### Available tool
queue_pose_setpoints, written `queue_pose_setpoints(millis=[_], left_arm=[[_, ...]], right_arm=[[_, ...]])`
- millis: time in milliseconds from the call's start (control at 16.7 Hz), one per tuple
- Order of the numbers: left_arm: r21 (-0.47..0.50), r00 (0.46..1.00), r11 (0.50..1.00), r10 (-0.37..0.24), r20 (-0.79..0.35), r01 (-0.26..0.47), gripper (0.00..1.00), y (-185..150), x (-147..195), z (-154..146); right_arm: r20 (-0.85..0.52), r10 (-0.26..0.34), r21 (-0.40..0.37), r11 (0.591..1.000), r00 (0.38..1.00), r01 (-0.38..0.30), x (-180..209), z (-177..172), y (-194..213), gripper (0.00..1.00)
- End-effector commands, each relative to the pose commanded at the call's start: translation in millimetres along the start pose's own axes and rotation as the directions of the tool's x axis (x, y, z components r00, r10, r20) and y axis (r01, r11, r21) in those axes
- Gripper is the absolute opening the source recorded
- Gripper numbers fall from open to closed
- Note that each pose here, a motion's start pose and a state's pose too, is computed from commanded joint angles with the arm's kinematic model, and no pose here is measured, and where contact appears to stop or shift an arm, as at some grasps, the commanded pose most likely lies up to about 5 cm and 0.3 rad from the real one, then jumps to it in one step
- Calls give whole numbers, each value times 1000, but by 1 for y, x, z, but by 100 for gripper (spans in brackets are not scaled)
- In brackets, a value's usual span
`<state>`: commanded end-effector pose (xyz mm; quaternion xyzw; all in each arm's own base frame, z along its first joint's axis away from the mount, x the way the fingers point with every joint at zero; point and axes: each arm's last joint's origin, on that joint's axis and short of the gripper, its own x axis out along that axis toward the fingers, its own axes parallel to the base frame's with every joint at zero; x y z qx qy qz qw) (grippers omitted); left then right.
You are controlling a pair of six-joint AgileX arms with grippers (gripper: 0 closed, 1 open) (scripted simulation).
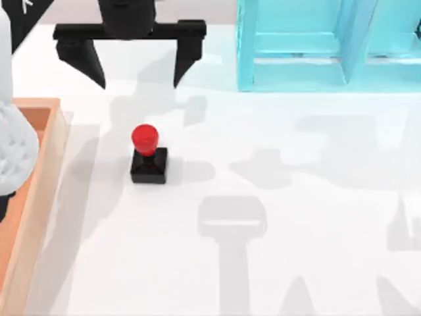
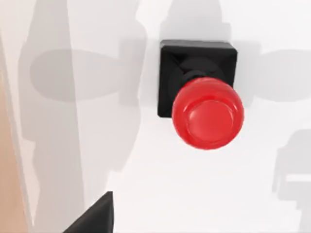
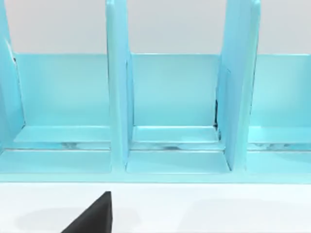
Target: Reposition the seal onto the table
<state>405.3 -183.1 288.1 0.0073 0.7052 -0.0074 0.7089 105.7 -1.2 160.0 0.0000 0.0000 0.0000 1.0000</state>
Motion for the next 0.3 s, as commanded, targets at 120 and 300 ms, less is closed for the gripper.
queue_pose_setpoints(millis=[120,300], left_arm=[[-1,1000,1000,1,-3,-1,100,3,-12,-5],[-1,1000,1000,1,-4,-1,100,4,-17,-6]], right_arm=[[0,0,0,1000,1000,0,0,0,0,100],[0,0,0,1000,1000,0,0,0,0,100]])
